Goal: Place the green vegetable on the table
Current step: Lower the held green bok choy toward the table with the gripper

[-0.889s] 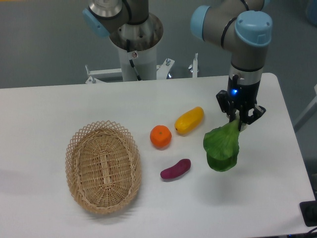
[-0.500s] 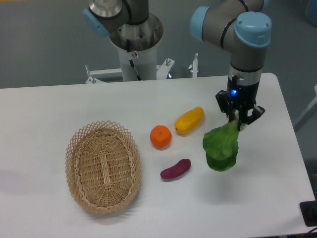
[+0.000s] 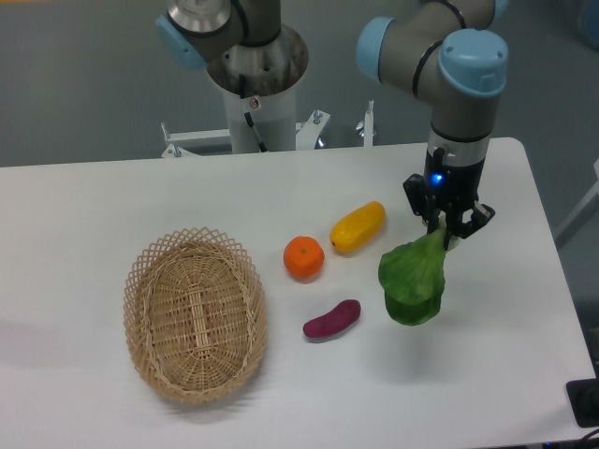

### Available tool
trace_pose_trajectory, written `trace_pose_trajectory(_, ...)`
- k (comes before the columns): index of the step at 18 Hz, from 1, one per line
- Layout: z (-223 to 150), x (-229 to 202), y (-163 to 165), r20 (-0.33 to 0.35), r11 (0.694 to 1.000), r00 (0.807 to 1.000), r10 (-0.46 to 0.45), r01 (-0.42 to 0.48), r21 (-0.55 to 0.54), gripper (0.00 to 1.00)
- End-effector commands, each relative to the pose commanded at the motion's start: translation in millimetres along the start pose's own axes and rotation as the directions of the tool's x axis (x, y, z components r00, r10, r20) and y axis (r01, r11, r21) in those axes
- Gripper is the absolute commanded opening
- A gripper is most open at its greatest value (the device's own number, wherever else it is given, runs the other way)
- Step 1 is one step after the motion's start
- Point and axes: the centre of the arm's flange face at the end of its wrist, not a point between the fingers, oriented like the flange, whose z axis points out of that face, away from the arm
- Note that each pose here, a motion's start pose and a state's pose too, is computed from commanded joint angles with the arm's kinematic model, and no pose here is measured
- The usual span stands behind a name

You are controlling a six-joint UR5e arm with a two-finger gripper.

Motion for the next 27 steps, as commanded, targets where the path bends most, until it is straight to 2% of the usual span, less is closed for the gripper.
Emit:
trace_pose_trajectory(7, 32, 1, -27, 0.031, 0.999, 0.999, -0.041, 0.04, 0.016, 0.34)
trace_pose_trajectory(12, 85, -9, -41, 0.048, 1.0, 0.999, -0.009, 0.008, 0.028, 0.34)
trace_pose_trajectory(18, 126, -19, -39, 0.013, 1.0, 1.0, -0.005, 0.005, 0.022, 0.34)
trace_pose_trajectory(22, 134, -17, -38, 0.0, 1.0, 1.0, -0.007, 0.007, 0.019, 0.35)
trace_pose_trajectory(27, 143, -16, -36, -0.012, 1.0, 1.0, -0.007, 0.007, 0.015, 0.44)
